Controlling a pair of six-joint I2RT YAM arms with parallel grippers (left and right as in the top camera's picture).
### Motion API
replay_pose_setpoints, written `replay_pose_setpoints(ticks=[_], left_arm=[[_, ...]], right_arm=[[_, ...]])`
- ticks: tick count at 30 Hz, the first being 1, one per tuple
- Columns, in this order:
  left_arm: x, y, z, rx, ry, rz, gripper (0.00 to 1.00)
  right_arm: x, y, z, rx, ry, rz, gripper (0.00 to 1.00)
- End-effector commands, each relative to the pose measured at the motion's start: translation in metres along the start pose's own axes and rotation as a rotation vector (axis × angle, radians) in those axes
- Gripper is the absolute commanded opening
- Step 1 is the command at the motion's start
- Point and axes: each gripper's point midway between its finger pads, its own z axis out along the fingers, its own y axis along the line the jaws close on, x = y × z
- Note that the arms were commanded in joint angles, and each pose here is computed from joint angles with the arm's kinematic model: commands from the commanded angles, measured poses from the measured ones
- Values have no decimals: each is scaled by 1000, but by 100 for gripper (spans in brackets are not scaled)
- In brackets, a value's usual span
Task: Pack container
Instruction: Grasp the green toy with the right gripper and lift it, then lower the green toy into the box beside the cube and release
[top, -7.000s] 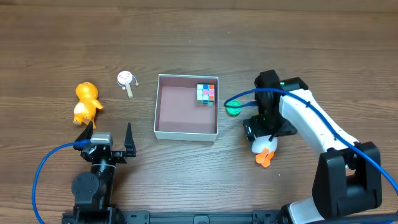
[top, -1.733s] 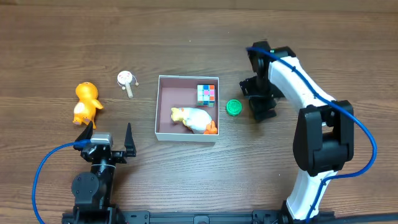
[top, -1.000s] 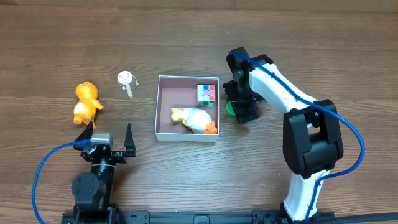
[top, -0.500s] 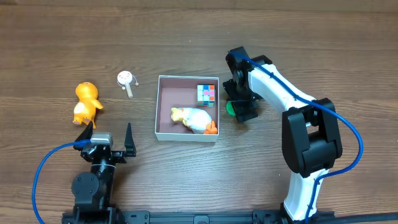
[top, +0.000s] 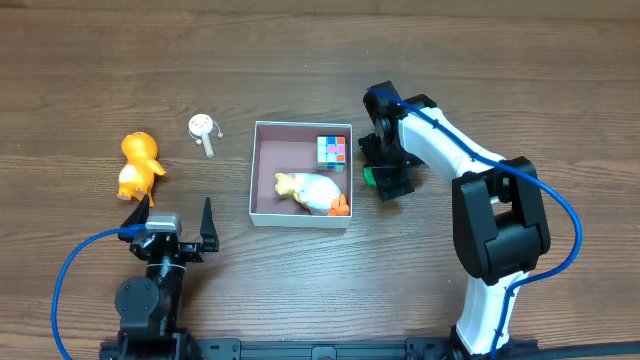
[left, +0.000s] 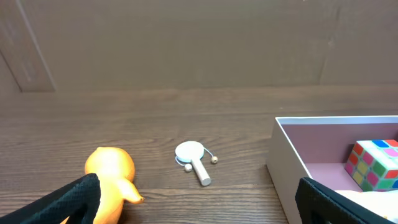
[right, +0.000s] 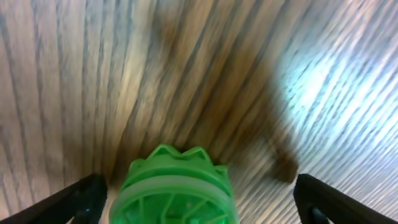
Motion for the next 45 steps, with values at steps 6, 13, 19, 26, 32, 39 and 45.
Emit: replay_pose_setpoints(ticks=[6,13,19,26,32,39,45], left_arm=[[0,2,0,-9,-5,9,100],[0,2,0,-9,-5,9,100],[0,2,0,-9,-5,9,100],[0,2,0,-9,-5,9,100],[0,2,0,-9,-5,9,100],[0,2,0,-9,-5,9,100],[0,2,0,-9,-5,9,100]], right_arm=[[1,-3,7,18,8,11,67],[1,-3,7,18,9,11,51],[-22,17,-10,-45,9,-72,44],[-37,62,-57,-180,-68,-301,44],[-36,115,-139,-374,-184,-603,41],[63,125,-175,-464,-201,-1001,42],[139,109,-170,-432,-302,-1355,49]])
